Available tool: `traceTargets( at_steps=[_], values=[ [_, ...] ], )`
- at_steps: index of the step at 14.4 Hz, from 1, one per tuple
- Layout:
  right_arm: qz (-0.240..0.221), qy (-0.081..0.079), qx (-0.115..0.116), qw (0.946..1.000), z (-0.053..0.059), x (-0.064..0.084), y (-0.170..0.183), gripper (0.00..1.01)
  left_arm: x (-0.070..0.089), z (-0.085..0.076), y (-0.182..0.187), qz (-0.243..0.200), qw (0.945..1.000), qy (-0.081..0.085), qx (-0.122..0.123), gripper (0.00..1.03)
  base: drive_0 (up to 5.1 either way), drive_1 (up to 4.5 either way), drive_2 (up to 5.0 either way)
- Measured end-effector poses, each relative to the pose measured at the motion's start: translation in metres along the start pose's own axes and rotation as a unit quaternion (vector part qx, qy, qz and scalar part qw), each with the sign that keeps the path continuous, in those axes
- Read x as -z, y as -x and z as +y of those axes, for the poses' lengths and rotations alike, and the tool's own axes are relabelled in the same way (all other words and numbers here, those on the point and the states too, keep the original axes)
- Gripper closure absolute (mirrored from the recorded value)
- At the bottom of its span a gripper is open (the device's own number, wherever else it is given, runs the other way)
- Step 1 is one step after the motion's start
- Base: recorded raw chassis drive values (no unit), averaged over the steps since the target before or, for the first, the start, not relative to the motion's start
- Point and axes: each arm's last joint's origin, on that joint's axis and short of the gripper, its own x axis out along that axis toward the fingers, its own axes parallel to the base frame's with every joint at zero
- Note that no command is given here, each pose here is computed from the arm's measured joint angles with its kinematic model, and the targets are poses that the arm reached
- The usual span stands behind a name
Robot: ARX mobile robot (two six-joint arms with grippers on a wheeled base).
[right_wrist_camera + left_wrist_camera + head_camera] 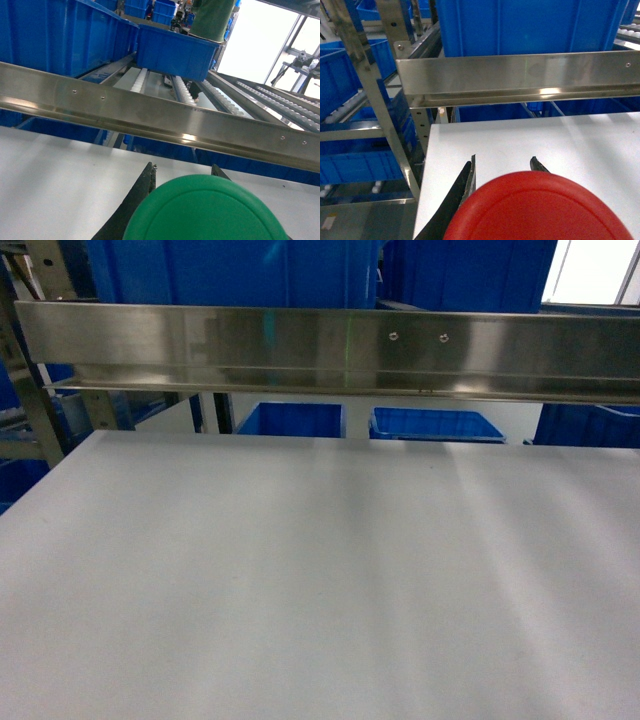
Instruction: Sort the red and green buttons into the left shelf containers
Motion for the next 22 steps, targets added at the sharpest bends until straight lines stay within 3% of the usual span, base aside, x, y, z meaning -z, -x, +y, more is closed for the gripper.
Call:
traceTargets(
  at_steps=[22],
  values=[
    [-0.001, 0.0, 0.0, 1.0, -0.0002, -0.0007, 0.0006, 0.75, 0.0, 0.0001, 0.0001, 0.001, 1.0, 0.0, -0.001, 0.76, -4.8, 3.12, 1.8]
  ],
)
